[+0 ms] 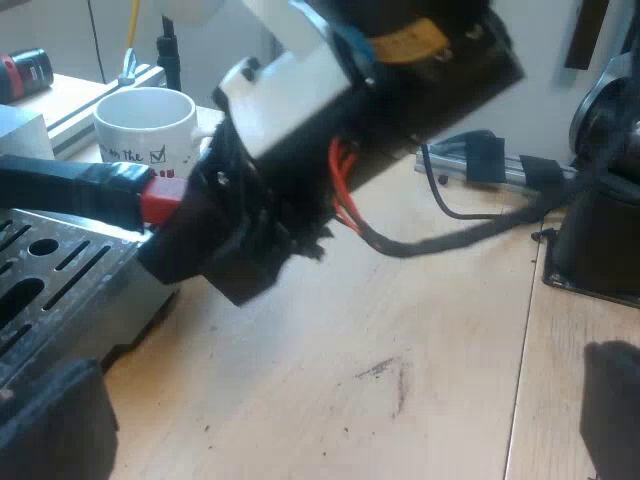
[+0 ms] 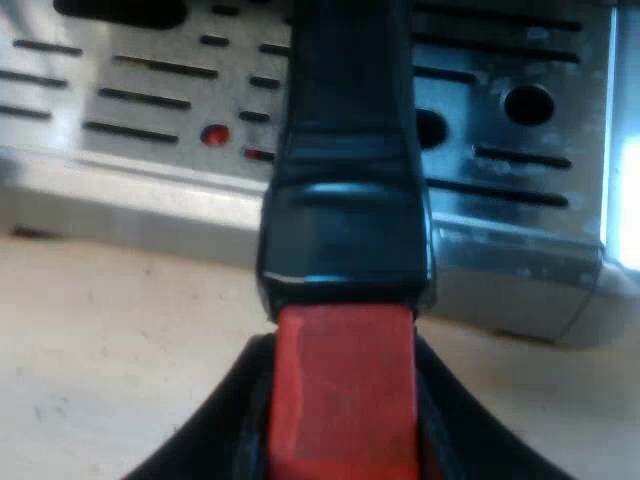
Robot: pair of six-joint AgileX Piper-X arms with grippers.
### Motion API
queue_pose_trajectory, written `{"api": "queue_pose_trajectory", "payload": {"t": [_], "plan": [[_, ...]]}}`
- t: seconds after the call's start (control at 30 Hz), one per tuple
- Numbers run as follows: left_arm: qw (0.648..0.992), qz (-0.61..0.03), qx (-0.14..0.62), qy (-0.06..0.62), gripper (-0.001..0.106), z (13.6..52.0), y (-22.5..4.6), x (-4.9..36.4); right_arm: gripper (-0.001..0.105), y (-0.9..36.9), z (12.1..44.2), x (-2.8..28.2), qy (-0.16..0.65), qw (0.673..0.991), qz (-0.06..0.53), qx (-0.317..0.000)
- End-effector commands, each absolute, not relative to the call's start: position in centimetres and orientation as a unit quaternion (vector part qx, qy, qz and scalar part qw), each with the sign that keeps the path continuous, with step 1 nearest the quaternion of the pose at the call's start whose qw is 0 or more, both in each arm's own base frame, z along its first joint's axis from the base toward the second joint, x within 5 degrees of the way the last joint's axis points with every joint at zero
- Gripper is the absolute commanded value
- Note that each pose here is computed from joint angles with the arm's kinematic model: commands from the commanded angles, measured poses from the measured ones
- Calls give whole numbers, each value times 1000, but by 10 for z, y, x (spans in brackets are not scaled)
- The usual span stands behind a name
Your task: Grind coffee beans and then tamp
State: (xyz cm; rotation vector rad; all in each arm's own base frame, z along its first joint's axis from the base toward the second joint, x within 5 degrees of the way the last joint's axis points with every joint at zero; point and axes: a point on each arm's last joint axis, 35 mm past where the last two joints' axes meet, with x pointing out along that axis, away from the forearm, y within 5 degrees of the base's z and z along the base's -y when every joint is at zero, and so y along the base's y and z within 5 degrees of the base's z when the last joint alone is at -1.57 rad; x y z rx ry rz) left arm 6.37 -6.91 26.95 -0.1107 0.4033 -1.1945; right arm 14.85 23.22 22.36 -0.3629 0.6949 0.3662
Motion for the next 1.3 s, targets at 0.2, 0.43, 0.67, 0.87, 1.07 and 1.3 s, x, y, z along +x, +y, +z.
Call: {"api": "queue_pose_trajectory", "payload": {"t": [0.2, 0.43, 0.67, 0.87, 1.07, 1.3], "plan": [[812, -551, -52, 186, 97, 271, -69, 64, 0, 236, 235, 115, 310, 912, 178, -202], [825, -534, -53, 180, 97, 275, -68, 64, 0, 224, 247, 95, 315, 904, 191, -215], [841, -509, -46, 178, 97, 304, -60, 56, 0, 211, 263, 74, 309, 895, 225, -229], [853, -485, -38, 190, 97, 327, -50, 45, 0, 195, 283, 57, 284, 879, 284, -257], [852, -480, -36, 207, 97, 337, -44, 37, 0, 187, 292, 53, 265, 841, 358, -306], [859, -457, -35, 229, 97, 335, -41, 34, 0, 184, 274, 54, 271, 799, 401, -356]]}}
